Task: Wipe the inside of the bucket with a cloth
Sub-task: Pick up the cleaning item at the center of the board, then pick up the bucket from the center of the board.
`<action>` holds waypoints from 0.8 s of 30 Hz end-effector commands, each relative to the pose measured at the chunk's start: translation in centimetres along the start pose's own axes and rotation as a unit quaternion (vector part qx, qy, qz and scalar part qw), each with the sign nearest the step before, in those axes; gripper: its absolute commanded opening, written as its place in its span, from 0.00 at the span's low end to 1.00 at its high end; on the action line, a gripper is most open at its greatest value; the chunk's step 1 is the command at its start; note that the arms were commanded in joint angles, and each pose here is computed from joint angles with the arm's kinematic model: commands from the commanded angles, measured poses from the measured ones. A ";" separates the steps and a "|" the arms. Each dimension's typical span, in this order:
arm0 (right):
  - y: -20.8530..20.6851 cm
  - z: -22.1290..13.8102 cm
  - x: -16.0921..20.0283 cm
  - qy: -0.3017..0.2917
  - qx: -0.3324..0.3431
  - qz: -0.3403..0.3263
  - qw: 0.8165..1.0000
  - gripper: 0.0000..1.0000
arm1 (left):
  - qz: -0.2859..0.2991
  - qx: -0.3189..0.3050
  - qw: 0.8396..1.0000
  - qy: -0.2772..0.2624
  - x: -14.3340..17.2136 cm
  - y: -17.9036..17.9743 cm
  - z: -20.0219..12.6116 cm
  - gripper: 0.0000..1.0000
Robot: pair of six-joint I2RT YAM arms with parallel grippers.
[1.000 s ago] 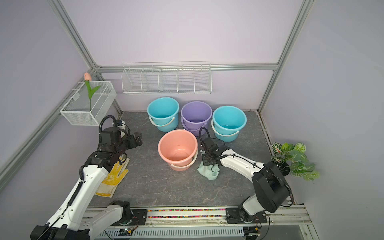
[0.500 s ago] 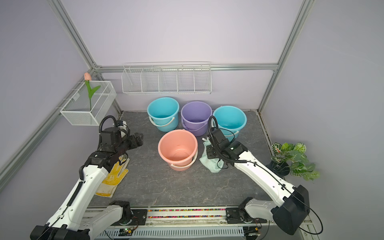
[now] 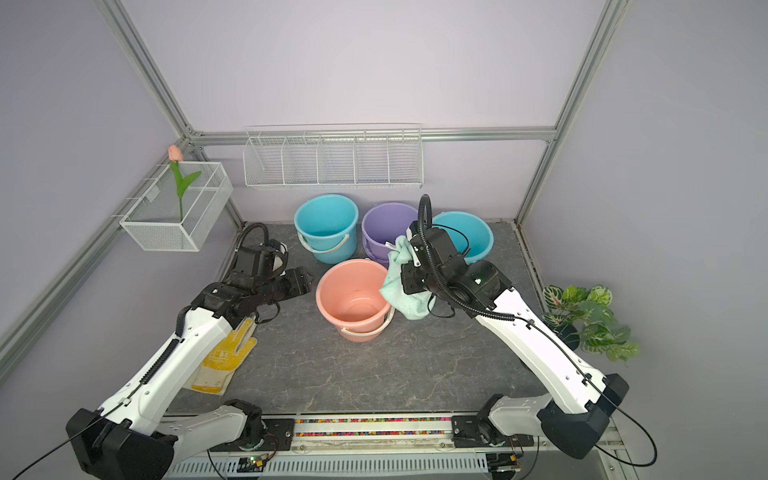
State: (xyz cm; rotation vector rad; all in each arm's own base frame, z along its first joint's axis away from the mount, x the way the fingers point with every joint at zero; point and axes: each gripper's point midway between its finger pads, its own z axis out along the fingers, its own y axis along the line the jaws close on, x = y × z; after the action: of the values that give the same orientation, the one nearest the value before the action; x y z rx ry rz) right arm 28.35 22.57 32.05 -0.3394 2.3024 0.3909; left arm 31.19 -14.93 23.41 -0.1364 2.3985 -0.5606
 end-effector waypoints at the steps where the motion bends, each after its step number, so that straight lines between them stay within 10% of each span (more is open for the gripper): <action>1: 1.6 0.8 -0.1 0.014 -0.016 -0.020 1.000 0.07 | -0.046 -0.013 0.998 0.033 0.9 -0.2 0.6 0.69; 24: 6.8 4.2 -0.6 0.032 -0.052 -0.048 0.997 0.07 | -0.009 -0.047 0.989 0.143 3.8 -1.4 5.5 0.24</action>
State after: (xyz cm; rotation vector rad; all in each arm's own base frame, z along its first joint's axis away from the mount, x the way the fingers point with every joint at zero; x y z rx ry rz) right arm 29.02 29.67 30.47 -0.5174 2.3434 0.4322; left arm 31.71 -18.85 17.40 -0.1420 2.7035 -0.5159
